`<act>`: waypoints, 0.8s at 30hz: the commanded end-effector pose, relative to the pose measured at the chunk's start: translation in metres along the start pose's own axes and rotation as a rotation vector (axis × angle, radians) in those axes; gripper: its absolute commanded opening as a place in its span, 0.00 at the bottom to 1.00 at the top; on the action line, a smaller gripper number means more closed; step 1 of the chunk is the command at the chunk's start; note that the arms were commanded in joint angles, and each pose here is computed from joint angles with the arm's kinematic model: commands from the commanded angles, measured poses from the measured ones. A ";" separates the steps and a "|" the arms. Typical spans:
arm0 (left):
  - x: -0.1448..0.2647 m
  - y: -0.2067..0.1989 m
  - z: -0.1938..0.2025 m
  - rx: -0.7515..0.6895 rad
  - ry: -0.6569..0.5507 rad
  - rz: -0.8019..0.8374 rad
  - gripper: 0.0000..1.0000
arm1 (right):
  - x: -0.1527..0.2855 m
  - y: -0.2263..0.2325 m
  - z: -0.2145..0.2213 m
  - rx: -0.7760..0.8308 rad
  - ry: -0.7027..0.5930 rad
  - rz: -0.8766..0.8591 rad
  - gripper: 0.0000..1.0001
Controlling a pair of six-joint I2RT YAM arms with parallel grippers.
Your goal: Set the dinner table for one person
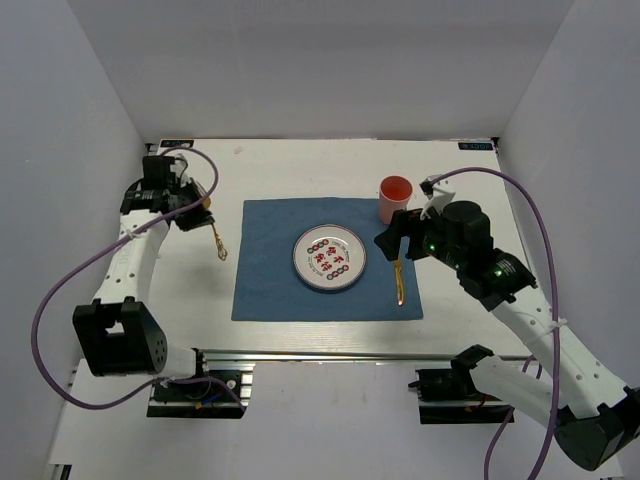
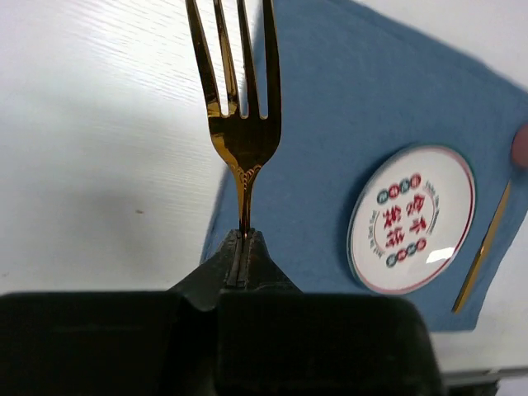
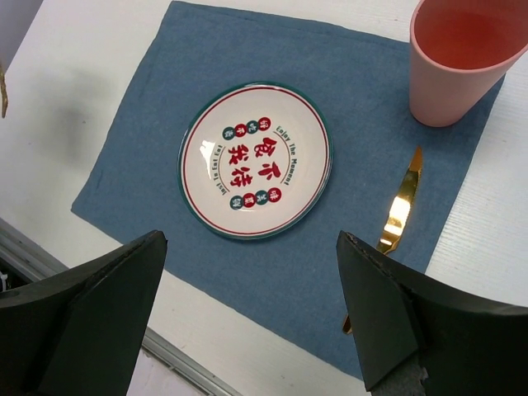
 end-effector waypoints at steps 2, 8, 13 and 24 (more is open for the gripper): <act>-0.003 -0.032 0.013 -0.211 0.098 0.109 0.00 | 0.013 0.009 -0.015 0.025 -0.056 -0.037 0.89; -0.041 -0.063 0.039 -0.329 0.225 0.018 0.00 | 0.018 0.004 -0.019 0.036 -0.063 0.032 0.89; -0.066 -0.077 0.051 -0.399 0.277 -0.084 0.00 | 0.028 0.004 -0.021 0.047 -0.071 0.046 0.89; -0.093 -0.086 0.077 -0.418 0.289 -0.119 0.00 | 0.035 0.005 -0.017 0.037 -0.061 0.029 0.89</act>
Point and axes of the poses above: each gripper's point midway between its finger pads, its own x axis back along the fingers, its own y axis along the line the jaws close on, z = x × y, the point moved 8 cm from there along x, back along the fingers, and after that the axes turned 11 degrees about -x, right-handed, at the moved point
